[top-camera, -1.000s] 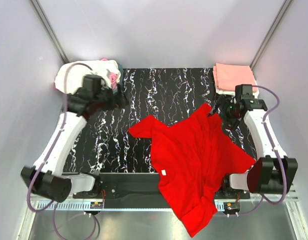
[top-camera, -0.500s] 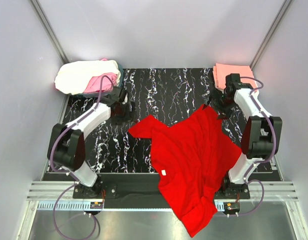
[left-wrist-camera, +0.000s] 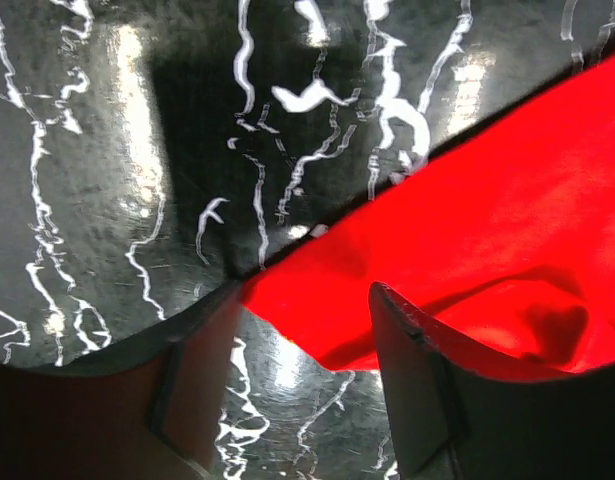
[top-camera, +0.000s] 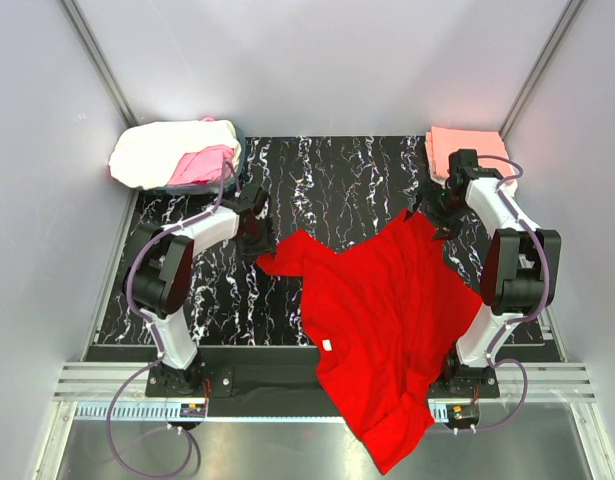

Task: Fold and stack the t-shirts
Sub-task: Flatten the tshirt out

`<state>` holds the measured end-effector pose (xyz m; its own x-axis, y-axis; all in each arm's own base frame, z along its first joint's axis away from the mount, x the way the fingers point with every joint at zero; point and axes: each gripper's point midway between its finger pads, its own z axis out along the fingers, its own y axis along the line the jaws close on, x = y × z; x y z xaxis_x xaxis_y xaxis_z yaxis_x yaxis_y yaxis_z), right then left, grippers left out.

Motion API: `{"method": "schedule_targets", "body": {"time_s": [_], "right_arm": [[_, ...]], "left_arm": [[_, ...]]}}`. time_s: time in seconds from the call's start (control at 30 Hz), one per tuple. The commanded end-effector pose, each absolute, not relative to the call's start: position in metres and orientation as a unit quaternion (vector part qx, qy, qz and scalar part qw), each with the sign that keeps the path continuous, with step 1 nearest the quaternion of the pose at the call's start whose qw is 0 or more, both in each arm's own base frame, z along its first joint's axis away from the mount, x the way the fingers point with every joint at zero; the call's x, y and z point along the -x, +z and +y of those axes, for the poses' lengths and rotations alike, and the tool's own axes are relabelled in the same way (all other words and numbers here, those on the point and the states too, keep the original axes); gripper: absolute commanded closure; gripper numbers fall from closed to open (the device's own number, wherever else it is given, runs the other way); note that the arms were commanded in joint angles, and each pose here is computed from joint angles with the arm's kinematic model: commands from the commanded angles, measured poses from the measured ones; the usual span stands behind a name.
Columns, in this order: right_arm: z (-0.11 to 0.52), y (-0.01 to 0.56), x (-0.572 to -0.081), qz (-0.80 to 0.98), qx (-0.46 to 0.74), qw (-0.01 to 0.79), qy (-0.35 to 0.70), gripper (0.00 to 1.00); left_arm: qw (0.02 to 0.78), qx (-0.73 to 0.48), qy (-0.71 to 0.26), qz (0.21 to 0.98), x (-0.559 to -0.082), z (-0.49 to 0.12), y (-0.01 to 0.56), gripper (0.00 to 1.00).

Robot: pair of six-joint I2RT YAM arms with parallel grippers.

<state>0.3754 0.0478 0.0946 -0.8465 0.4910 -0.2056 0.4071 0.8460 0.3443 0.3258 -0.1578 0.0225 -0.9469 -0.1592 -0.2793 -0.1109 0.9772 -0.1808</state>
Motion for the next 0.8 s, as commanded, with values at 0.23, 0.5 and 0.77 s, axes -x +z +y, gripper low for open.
{"method": "schedule_targets", "body": {"time_s": [0.23,0.5,0.77], "right_arm": [[0.045,0.085,-0.379,0.953,-0.225,0.151,0.136,0.00],[0.047,0.078,-0.392,0.951,-0.232,0.145,0.142,0.00],[0.056,0.069,-0.442,0.945,-0.244,0.137,0.167,0.00]], "left_arm": [[0.145,0.074,-0.096,0.982,-0.318,-0.163,0.003,0.79],[0.233,0.040,-0.032,0.971,-0.396,-0.143,0.071,1.00],[0.289,0.071,0.005,0.955,-0.529,-0.106,0.119,1.00]]}}
